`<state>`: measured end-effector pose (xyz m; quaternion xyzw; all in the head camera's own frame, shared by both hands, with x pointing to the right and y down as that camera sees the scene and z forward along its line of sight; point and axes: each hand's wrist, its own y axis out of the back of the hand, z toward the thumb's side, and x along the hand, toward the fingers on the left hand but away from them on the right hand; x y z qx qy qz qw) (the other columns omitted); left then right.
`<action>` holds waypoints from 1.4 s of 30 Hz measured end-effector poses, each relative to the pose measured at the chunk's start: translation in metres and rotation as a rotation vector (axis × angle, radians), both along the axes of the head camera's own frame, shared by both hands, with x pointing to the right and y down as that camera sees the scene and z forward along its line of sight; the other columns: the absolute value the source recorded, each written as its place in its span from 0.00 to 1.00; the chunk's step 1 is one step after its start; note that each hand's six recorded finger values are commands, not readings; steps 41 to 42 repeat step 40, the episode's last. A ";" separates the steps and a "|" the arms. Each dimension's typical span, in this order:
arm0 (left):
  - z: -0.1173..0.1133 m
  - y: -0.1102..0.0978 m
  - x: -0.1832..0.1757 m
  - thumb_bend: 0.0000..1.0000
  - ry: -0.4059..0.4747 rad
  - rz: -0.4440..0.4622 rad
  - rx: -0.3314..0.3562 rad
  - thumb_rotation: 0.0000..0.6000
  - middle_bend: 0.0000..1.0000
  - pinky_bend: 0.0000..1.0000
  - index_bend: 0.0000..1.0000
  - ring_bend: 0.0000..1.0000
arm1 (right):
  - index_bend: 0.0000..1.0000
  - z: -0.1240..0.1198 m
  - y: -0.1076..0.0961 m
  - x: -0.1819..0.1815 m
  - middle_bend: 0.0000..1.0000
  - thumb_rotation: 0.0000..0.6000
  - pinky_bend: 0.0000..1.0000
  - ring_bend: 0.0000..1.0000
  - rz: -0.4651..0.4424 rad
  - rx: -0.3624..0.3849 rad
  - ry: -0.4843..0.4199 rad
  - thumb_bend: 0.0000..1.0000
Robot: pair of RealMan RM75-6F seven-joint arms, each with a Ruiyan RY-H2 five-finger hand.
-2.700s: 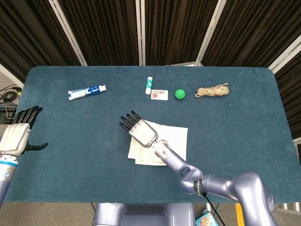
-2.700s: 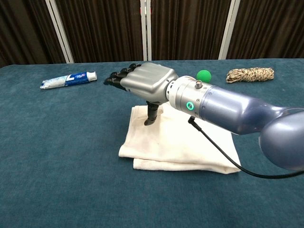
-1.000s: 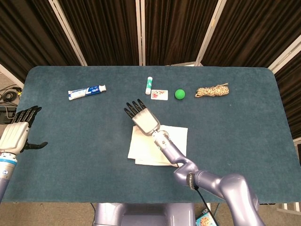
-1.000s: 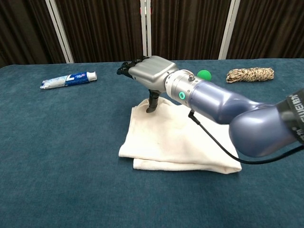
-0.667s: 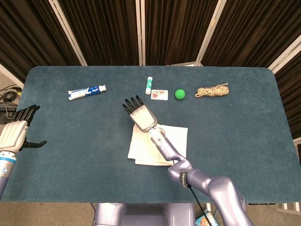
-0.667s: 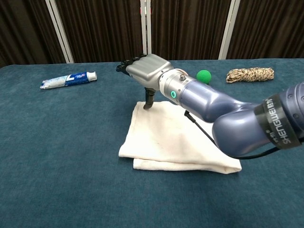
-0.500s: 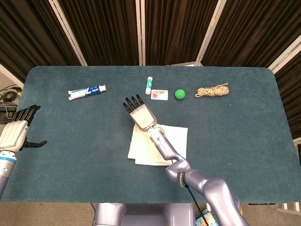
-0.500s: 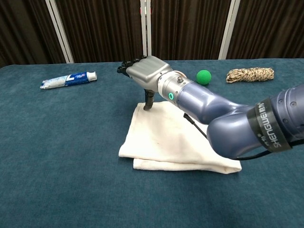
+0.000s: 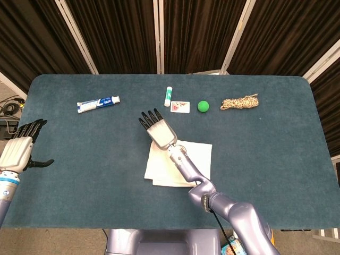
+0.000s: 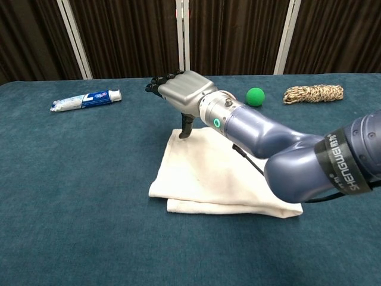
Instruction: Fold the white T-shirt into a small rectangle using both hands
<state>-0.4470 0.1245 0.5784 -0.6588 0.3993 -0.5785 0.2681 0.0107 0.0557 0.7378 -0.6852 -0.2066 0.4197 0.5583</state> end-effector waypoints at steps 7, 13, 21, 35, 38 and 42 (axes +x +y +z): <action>-0.001 0.002 0.002 0.00 0.001 0.010 0.001 1.00 0.00 0.00 0.00 0.00 | 0.06 -0.025 -0.010 0.007 0.00 1.00 0.00 0.00 -0.013 0.060 -0.062 0.00; -0.007 0.006 0.006 0.00 0.008 0.028 0.022 1.00 0.00 0.00 0.00 0.00 | 0.06 -0.059 -0.017 0.045 0.00 1.00 0.00 0.00 -0.026 0.125 -0.107 0.00; -0.015 0.019 0.005 0.00 0.004 0.050 0.065 1.00 0.00 0.00 0.00 0.00 | 0.01 -0.112 -0.003 0.140 0.00 1.00 0.00 0.00 0.045 0.158 -0.133 0.00; -0.030 0.053 -0.015 0.00 -0.027 0.040 0.123 1.00 0.00 0.00 0.00 0.00 | 0.00 -0.171 0.094 0.318 0.00 1.00 0.00 0.00 0.483 0.076 -0.064 0.00; -0.032 0.055 -0.017 0.00 -0.028 0.040 0.128 1.00 0.00 0.00 0.00 0.00 | 0.00 -0.174 0.111 0.338 0.00 1.00 0.00 0.00 0.530 0.062 -0.057 0.00; -0.034 0.057 -0.017 0.00 -0.028 0.040 0.132 1.00 0.00 0.00 0.00 0.00 | 0.00 -0.175 0.122 0.350 0.00 1.00 0.00 0.00 0.552 0.065 -0.050 0.00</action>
